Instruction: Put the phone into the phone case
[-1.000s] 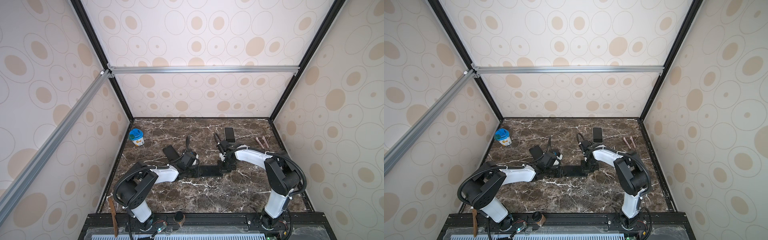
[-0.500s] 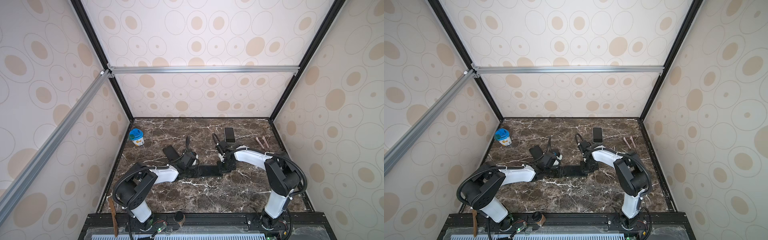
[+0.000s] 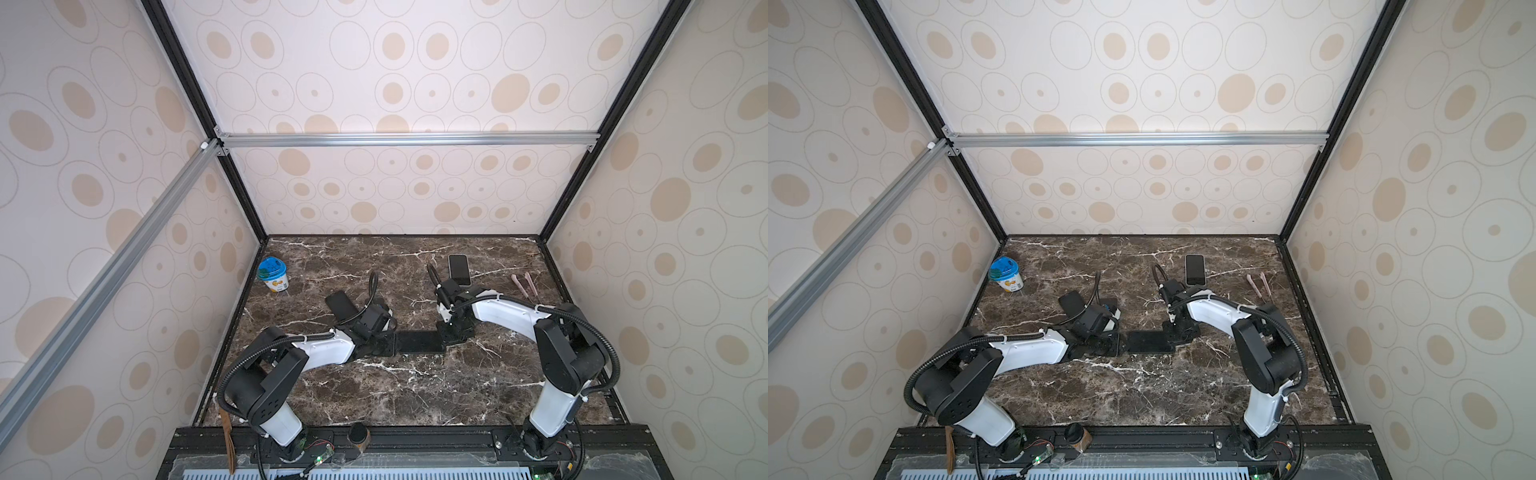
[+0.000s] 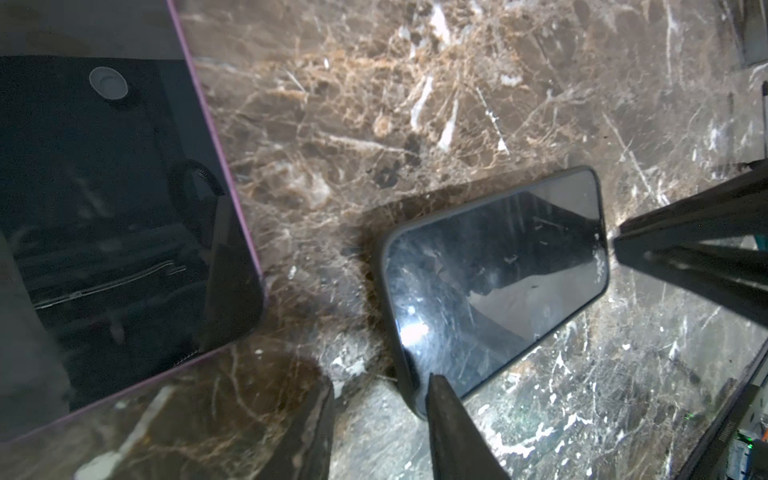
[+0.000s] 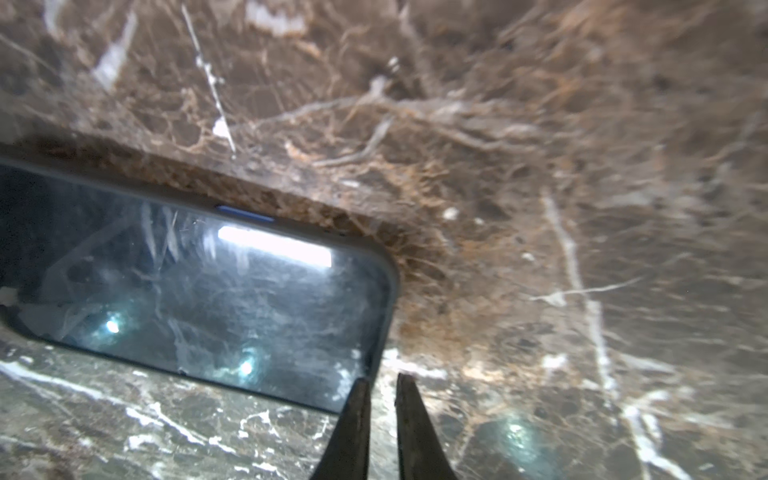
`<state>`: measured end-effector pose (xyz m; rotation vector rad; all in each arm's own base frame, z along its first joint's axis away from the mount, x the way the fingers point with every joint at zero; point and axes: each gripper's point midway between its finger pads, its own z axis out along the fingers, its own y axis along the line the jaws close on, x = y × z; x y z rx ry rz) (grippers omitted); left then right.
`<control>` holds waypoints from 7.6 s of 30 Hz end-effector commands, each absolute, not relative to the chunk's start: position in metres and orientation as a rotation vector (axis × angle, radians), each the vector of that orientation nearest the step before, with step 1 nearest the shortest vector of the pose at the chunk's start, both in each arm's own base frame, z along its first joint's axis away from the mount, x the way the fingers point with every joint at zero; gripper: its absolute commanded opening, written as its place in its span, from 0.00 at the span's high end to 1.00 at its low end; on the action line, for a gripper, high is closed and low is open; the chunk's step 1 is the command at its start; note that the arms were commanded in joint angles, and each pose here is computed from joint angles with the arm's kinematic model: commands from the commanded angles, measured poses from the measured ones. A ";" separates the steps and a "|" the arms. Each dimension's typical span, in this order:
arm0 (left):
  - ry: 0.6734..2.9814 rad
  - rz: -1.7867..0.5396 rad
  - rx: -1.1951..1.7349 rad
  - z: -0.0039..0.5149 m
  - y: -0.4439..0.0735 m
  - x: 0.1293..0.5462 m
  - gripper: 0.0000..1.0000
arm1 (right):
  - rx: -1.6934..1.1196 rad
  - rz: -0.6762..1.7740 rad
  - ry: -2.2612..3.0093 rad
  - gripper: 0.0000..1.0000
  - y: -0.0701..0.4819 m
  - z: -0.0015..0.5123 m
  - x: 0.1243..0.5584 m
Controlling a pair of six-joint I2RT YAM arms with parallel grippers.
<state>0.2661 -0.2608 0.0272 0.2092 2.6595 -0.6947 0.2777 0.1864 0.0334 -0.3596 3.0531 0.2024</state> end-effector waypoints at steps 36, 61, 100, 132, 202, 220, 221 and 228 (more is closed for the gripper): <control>2.323 -0.351 0.153 0.169 -0.141 0.248 0.00 | -1.764 0.261 2.240 0.02 0.239 0.063 0.273; 2.243 -0.385 0.113 0.180 -0.130 0.237 0.00 | -1.878 0.201 2.251 0.04 0.253 0.012 0.285; 2.181 -0.359 0.004 0.187 -0.119 0.245 0.00 | -0.969 0.078 2.729 0.75 0.256 0.038 0.328; 2.206 -0.404 0.000 0.180 -0.132 0.253 0.00 | 0.024 0.035 2.621 0.83 0.216 0.114 0.493; 2.267 -0.413 -0.156 0.138 -0.124 0.251 0.00 | -0.027 0.026 2.645 0.04 0.187 0.085 0.552; 2.327 -0.184 -0.248 0.129 -0.089 0.309 0.04 | -0.324 0.355 2.466 0.12 0.188 0.164 0.424; 2.328 -0.173 -0.262 0.129 -0.086 0.314 0.05 | -0.337 0.374 2.465 0.12 0.189 0.163 0.415; 2.369 -0.151 -0.342 0.111 -0.073 0.346 0.20 | -0.476 0.423 2.487 0.14 0.200 0.150 0.357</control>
